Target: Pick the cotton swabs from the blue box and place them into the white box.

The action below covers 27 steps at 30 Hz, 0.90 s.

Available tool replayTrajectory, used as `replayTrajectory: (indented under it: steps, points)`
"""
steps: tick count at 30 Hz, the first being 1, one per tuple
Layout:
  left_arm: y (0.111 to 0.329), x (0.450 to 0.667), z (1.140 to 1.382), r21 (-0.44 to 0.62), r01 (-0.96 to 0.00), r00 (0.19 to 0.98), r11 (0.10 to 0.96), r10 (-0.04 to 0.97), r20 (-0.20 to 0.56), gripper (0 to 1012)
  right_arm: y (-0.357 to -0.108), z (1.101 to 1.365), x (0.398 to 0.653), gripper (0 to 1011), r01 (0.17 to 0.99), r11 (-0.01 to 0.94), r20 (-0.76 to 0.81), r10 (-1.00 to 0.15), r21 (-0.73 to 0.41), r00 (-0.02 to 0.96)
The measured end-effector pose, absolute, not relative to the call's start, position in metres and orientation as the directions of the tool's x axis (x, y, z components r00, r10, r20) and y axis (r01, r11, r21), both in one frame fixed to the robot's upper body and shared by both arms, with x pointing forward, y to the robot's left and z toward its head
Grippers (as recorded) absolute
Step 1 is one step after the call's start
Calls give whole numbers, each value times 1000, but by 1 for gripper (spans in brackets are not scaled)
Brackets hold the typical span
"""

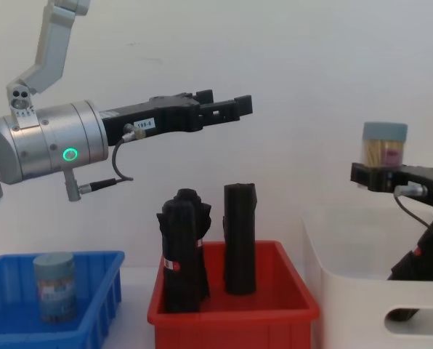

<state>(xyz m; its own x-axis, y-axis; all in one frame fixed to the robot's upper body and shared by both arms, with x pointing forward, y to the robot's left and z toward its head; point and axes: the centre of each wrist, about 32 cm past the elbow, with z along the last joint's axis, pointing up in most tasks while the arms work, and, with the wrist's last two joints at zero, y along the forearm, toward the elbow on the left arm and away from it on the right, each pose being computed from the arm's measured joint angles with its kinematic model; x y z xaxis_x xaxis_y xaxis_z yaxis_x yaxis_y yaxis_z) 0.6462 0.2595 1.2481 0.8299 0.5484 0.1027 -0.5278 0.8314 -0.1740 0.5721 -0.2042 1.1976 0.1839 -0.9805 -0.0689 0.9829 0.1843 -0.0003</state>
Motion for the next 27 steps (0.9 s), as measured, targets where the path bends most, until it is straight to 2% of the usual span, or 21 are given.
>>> replayTrajectory:
  steps: [10, 22, 27]
  points:
    - [259, 646, 1248, -174, -528, 830, 831, 548, 103, 1004, -198, 1208, 578, 657, 973, 232, -83, -969, 9, 231]
    - [259, 646, 1248, -174, -528, 830, 831, 548, 103, 1004, -195, 1214, 581, 993, 967, 256, -85, -963, 16, 257]
    - [259, 646, 1248, -174, -528, 830, 831, 548, 103, 1004, -194, 1215, 581, 1002, 965, 261, -85, -961, 18, 262]
